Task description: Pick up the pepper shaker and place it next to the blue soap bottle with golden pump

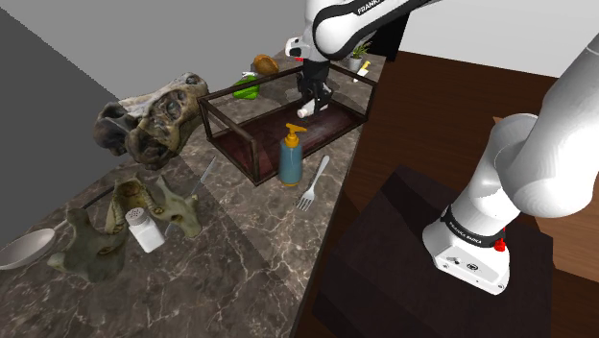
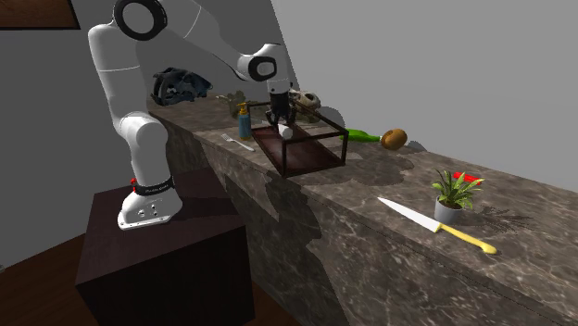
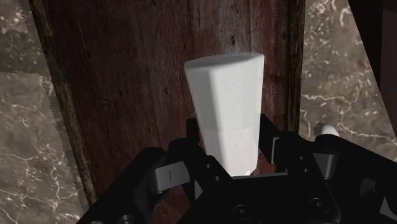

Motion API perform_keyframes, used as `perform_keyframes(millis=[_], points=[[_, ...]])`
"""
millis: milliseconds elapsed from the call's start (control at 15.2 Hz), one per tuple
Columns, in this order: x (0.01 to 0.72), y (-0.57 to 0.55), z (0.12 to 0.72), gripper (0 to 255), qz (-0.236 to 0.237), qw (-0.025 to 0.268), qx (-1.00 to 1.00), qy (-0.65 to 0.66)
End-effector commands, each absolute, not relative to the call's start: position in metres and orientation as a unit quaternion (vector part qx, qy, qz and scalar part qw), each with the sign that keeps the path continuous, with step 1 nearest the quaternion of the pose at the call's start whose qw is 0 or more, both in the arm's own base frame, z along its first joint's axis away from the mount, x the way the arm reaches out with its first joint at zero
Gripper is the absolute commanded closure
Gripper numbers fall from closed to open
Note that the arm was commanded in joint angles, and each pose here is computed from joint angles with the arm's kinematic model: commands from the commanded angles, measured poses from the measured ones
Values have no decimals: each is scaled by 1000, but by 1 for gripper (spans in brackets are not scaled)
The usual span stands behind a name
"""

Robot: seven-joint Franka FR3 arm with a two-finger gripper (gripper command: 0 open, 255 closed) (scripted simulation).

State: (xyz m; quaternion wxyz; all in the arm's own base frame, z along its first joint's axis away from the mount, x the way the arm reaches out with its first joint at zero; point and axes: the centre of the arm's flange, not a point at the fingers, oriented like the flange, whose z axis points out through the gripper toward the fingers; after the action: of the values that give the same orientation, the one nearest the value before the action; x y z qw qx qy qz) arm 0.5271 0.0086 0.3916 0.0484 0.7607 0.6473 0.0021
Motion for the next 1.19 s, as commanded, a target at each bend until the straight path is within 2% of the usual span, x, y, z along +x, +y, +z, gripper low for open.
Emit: perform_keyframes(millis=[0,1122], points=[[527,9,402,255,2,48,761,647],[527,9,492,255,2,48,761,647]])
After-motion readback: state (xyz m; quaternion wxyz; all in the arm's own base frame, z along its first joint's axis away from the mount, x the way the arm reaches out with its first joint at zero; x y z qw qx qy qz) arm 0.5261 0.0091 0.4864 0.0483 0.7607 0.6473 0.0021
